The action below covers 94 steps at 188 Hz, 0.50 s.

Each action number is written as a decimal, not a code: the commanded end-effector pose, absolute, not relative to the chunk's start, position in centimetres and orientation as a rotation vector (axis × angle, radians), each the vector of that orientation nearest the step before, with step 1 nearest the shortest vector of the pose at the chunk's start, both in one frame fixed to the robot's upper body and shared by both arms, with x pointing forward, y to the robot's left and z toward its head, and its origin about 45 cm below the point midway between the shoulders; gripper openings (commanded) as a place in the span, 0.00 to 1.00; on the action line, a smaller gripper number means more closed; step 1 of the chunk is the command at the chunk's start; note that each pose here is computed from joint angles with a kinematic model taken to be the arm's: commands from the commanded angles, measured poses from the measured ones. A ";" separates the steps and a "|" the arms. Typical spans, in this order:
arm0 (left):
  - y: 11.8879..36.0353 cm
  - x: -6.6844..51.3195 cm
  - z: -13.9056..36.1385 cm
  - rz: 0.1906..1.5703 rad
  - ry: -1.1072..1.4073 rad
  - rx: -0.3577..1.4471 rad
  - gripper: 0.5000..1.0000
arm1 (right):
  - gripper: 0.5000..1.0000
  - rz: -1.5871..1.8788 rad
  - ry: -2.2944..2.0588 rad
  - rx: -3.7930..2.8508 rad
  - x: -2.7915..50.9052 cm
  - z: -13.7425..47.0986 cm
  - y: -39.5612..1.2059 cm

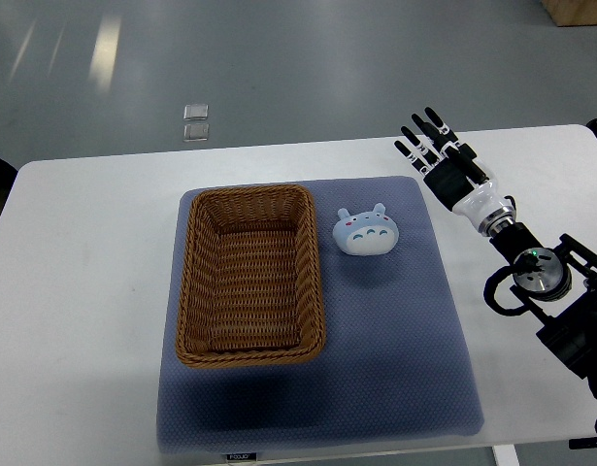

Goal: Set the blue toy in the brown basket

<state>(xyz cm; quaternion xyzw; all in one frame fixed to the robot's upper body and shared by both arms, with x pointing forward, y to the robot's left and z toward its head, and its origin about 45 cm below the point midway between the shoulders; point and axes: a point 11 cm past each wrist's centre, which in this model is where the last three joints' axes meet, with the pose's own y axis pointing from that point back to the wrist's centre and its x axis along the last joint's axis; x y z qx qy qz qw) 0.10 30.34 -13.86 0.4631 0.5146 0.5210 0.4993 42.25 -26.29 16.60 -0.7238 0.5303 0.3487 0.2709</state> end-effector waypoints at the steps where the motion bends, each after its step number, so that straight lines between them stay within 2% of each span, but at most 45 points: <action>1: 30.3 0.1 -13.9 1.257 1.243 1.121 1.00 | 0.82 0.939 1.427 -1.950 42.2 16.6 -26.3; 64: 30.3 0.1 -13.9 1.259 1.245 1.119 1.00 | 0.82 0.919 1.426 -1.985 42.4 16.9 -26.1; 94: 30.3 0.1 -13.9 1.260 1.244 1.118 1.00 | 0.82 0.746 1.432 -2.245 43.4 18.9 -24.9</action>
